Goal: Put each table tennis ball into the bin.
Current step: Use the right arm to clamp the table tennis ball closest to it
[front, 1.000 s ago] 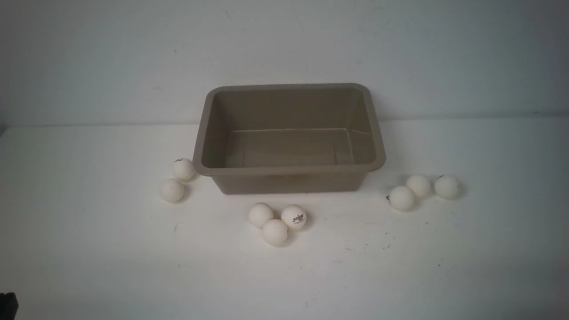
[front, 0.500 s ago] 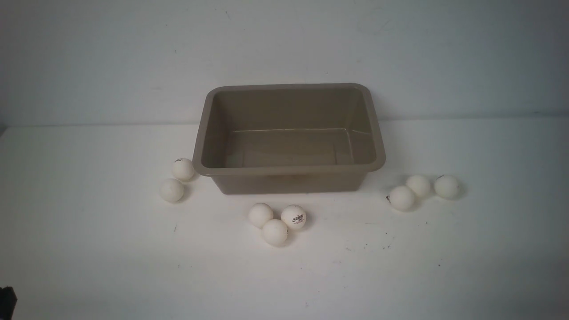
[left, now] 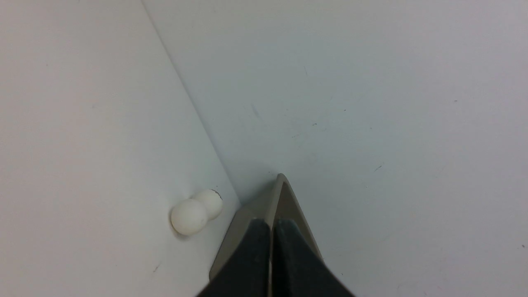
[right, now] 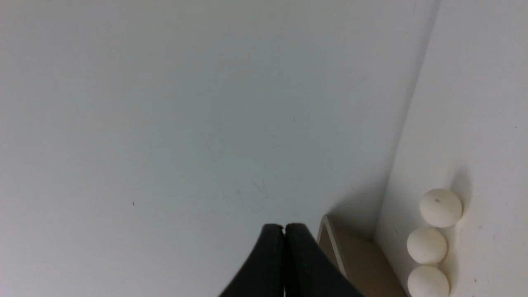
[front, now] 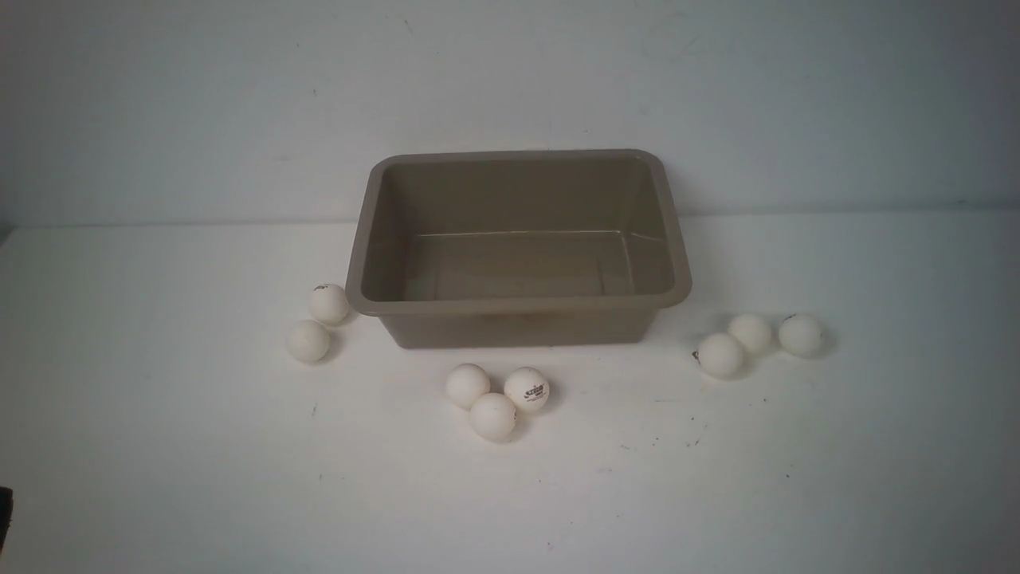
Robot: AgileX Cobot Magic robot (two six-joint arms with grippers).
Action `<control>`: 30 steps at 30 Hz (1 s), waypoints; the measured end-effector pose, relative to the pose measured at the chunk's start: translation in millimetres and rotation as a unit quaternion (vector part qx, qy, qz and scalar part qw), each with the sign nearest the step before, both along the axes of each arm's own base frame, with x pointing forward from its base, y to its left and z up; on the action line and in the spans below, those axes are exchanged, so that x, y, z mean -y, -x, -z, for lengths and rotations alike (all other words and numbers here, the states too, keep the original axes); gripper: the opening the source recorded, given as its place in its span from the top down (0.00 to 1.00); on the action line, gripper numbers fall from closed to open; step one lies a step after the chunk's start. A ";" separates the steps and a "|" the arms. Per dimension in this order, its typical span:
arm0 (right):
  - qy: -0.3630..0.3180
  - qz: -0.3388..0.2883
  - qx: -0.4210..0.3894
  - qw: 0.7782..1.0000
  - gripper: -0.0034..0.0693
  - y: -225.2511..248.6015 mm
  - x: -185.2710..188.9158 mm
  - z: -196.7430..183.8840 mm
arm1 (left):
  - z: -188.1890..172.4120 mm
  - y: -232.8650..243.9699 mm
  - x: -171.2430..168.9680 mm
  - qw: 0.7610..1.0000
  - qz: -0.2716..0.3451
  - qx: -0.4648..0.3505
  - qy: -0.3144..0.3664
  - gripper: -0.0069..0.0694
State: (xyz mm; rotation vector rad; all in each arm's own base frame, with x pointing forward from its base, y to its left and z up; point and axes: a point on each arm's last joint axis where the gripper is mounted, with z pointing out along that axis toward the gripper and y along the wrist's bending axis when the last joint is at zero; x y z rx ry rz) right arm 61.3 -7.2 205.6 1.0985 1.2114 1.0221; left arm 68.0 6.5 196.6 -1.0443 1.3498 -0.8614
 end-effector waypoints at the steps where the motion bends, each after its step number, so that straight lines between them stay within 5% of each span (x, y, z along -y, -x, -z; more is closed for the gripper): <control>1: -0.006 0.001 0.000 1.000 0.97 0.0 0.2 0.2 | 0.0 0.0 0.0 1.000 -0.001 0.000 0.006 0.91; 11: 0.040 -0.027 -0.009 0.999 0.97 -0.3 -5.1 1.2 | 0.3 0.0 -0.1 0.998 -0.005 0.005 0.068 0.91; 18: 0.202 -0.063 0.013 0.977 0.97 2.0 -13.4 -18.5 | 0.3 0.0 -0.1 0.998 -0.005 0.004 0.061 0.91; 22: 0.366 -0.087 0.063 0.925 0.97 3.8 -22.6 -69.0 | -20.6 0.4 2.9 0.992 0.021 0.007 -0.125 0.91; 26: 0.504 -0.159 0.053 0.848 0.97 -19.5 -35.4 -114.9 | -81.9 1.7 11.6 0.926 0.085 -0.015 -0.368 0.91; 30: 0.577 -0.241 0.005 0.780 0.97 -55.8 -41.9 -141.5 | -111.2 -6.4 14.2 0.882 0.134 -0.068 -0.446 0.91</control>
